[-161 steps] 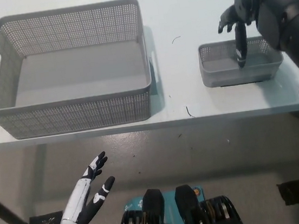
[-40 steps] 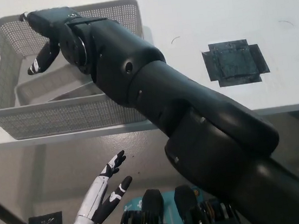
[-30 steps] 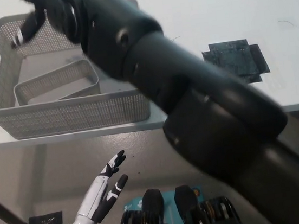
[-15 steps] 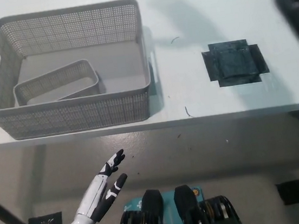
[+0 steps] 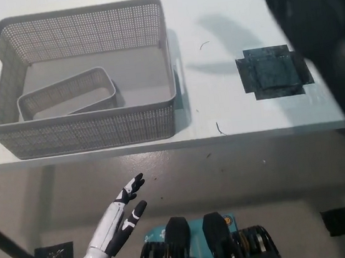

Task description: Use the right hand to pick up a small rectangular container and put it into a bigger container on the left side

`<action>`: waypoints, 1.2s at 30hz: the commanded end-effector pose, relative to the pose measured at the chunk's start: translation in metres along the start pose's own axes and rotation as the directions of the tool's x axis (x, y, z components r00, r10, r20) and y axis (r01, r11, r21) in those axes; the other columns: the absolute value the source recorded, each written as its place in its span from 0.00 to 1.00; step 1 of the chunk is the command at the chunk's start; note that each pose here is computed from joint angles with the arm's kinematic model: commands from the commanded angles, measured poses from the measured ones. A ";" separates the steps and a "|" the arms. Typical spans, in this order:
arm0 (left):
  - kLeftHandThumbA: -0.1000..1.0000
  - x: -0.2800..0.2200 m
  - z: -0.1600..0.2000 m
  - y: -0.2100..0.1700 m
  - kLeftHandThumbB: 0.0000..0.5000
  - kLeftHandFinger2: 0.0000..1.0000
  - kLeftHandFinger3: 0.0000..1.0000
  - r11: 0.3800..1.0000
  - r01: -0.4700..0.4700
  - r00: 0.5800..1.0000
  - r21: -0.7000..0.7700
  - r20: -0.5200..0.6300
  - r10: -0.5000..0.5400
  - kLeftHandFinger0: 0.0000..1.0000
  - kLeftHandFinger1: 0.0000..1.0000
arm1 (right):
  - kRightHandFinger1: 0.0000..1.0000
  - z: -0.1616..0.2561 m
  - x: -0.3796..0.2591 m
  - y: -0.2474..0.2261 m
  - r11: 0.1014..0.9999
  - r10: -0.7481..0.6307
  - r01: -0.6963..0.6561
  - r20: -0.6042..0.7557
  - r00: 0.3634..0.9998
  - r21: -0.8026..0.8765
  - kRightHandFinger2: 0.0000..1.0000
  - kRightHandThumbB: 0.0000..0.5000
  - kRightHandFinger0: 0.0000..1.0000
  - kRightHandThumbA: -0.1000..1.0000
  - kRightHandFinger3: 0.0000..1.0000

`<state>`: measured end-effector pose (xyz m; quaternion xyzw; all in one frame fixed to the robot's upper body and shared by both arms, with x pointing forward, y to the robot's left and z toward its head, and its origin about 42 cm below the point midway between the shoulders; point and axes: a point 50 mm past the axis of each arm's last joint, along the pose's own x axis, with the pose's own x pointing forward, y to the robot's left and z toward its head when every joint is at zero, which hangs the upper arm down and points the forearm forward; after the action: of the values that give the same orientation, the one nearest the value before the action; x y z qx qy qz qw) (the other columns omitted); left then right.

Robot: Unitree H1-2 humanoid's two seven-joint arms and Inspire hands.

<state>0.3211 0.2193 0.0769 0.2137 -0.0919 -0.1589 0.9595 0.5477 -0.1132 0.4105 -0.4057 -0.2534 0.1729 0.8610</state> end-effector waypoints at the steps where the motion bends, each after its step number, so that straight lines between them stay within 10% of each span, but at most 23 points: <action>1: 1.00 0.026 0.018 0.032 0.44 1.00 1.00 0.997 -0.078 0.988 -0.016 0.129 0.080 1.00 1.00 | 1.00 0.138 -0.297 -0.006 0.881 -0.465 0.384 0.659 0.591 0.278 1.00 1.00 1.00 1.00 1.00; 9: 1.00 0.026 0.015 0.031 0.45 1.00 1.00 0.996 -0.082 0.988 -0.021 0.126 0.084 1.00 1.00 | 1.00 0.130 -0.337 0.074 0.887 -0.461 0.329 0.639 0.615 0.323 1.00 0.84 1.00 1.00 1.00; 15: 1.00 0.022 0.014 0.027 0.43 1.00 1.00 0.997 -0.072 0.989 -0.024 0.127 0.075 1.00 1.00 | 1.00 0.078 -0.333 0.147 0.898 -0.424 0.323 0.391 0.817 0.297 1.00 0.45 1.00 1.00 1.00; 24: 1.00 0.023 0.014 0.025 0.41 1.00 1.00 0.998 -0.067 0.990 -0.007 0.120 0.067 1.00 1.00 | 1.00 -0.014 -0.317 0.192 0.883 -0.323 0.279 0.058 0.945 0.378 1.00 0.60 1.00 1.00 1.00; 36: 1.00 0.021 0.011 0.023 0.35 1.00 1.00 0.997 -0.079 0.990 -0.005 0.116 0.079 1.00 1.00 | 1.00 -0.077 -0.304 0.217 0.743 -0.096 0.208 -0.206 0.974 0.636 1.00 0.25 1.00 1.00 1.00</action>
<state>0.3346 0.2210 0.0818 0.2137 -0.1000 -0.1545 0.9594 0.2996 -0.1769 0.0865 -0.1872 -0.1059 0.1497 0.9650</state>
